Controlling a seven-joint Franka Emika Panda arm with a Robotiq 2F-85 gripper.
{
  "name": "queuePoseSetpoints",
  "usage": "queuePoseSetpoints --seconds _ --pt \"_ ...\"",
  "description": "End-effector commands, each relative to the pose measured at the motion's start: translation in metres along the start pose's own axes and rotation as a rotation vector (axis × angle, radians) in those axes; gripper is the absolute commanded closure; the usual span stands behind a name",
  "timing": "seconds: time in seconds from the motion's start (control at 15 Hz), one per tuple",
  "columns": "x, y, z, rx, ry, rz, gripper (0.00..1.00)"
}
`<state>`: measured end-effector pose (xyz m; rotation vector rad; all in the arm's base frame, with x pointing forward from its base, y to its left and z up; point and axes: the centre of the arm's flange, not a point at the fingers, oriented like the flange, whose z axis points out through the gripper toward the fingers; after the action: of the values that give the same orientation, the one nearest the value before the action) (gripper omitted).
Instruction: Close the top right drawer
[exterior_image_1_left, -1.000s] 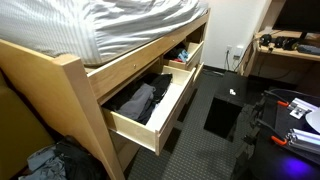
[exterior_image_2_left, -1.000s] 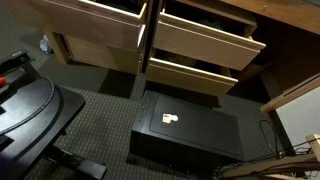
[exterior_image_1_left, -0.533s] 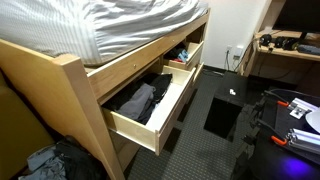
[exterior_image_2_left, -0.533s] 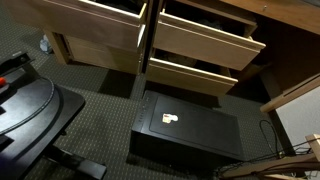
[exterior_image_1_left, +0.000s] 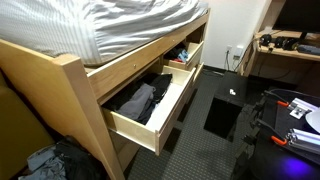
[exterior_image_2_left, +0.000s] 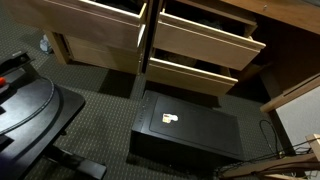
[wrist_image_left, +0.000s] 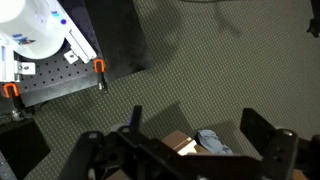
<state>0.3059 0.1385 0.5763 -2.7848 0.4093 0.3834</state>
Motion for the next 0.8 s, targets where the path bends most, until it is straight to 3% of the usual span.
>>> queuePoseSetpoints --seconds 0.0,0.27,0.53,0.6,0.67,0.73 --pt "0.082 0.003 -0.006 0.085 0.171 0.087 0.00" --pt "0.148 0.081 -0.052 0.186 0.376 0.266 0.00" --pt "0.217 0.173 -0.102 0.291 0.485 0.511 0.00" --pt "0.216 0.161 -0.106 0.329 0.490 0.567 0.00" --pt "0.191 0.172 -0.089 0.290 0.481 0.491 0.00" --pt "0.200 0.178 -0.095 0.306 0.487 0.526 0.00"
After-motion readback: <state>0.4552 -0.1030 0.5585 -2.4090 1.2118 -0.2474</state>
